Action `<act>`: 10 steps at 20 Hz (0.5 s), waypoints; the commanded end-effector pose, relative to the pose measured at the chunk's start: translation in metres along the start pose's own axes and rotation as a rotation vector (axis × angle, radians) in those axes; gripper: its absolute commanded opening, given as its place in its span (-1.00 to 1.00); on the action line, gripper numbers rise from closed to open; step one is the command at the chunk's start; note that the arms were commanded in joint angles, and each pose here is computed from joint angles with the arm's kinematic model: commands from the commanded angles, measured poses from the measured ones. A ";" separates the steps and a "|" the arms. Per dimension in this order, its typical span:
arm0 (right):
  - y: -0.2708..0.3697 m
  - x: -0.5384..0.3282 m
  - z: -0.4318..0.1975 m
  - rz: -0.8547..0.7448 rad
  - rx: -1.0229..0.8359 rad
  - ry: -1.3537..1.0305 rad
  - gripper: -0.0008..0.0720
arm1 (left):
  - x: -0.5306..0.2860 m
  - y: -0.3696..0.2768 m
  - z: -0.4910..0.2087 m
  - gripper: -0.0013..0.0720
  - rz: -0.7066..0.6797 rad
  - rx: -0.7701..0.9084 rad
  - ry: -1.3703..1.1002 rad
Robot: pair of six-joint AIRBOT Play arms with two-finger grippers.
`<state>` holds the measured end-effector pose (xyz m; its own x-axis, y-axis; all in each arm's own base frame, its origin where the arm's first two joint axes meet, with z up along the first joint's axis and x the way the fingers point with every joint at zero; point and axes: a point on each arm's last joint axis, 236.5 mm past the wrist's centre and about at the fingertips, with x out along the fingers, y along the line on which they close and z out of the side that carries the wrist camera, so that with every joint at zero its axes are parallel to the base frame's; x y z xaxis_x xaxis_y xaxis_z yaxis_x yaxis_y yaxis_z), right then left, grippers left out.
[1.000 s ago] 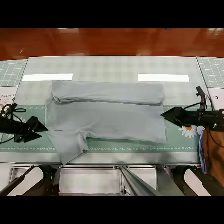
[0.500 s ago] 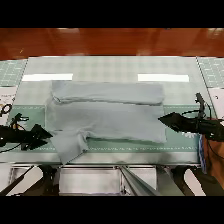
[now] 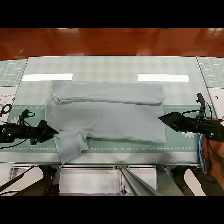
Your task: Fold the shirts.
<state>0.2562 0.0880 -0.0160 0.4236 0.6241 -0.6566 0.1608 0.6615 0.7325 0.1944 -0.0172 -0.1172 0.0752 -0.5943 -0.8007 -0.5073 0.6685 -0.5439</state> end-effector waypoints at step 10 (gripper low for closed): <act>-0.104 -0.045 -0.062 -0.423 0.212 0.232 0.16 | -0.009 -0.017 -0.003 -0.91 -0.016 0.104 0.071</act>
<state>0.1972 0.0159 -0.0580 0.1885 0.4067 -0.8939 0.4012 0.7989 0.4481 0.2000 -0.0211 -0.1047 0.0258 -0.6147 -0.7884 -0.4101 0.7127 -0.5691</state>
